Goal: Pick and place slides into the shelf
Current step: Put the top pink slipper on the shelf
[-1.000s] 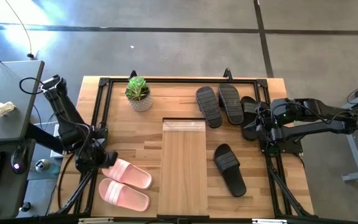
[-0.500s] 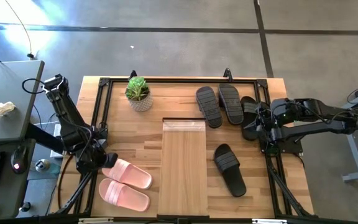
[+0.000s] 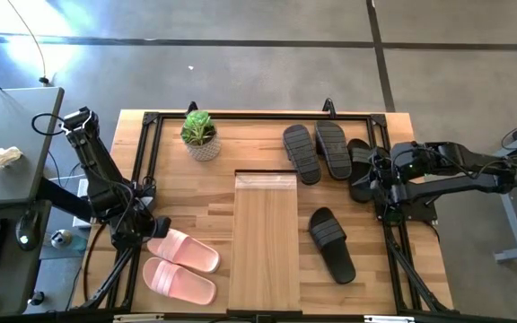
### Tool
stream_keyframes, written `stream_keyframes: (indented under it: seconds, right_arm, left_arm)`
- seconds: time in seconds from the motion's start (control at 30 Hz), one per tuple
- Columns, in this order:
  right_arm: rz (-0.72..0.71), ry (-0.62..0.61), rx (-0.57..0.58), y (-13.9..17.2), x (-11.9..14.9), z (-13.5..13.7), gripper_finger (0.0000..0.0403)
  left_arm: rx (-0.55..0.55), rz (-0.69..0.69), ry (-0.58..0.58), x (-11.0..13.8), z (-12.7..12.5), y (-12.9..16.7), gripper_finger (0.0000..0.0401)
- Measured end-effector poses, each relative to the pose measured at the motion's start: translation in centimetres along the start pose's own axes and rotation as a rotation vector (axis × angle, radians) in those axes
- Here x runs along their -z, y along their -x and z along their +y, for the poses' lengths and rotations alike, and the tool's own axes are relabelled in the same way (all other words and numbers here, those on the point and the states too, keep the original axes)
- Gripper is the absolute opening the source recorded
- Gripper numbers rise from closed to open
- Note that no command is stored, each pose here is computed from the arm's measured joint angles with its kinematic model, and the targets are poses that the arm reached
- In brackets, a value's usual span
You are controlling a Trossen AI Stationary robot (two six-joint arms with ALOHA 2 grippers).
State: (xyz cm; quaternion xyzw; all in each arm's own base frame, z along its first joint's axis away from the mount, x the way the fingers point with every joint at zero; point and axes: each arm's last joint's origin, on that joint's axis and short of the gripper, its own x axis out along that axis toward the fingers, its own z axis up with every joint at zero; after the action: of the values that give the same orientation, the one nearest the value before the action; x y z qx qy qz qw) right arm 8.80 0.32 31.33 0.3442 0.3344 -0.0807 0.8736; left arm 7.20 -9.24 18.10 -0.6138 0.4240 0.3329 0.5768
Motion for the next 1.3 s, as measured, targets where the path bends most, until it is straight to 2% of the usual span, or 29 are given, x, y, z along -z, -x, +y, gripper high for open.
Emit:
stream_keyframes:
  seconds: [0.37,0.6,1.03,1.3]
  right_arm:
    - [-0.002,0.0,-0.002,0.0,0.0,0.0,0.0]
    - [-0.013,0.001,-0.011,0.0,-0.1,0.1,0.0]
    - [-0.014,0.005,-0.012,0.0,-0.1,0.1,0.0]
    - [-0.016,0.009,-0.014,0.0,-0.2,0.1,0.0]
  left_arm:
    - [-0.009,-0.011,0.004,1.1,-0.5,-1.2,0.0179]
    - [-0.022,-0.002,0.007,1.9,-0.8,-2.1,0.0182]
    - [0.036,0.032,0.009,3.2,-1.5,-3.3,0.0166]
    - [0.092,0.016,-0.022,3.7,-1.9,-3.8,0.0132]
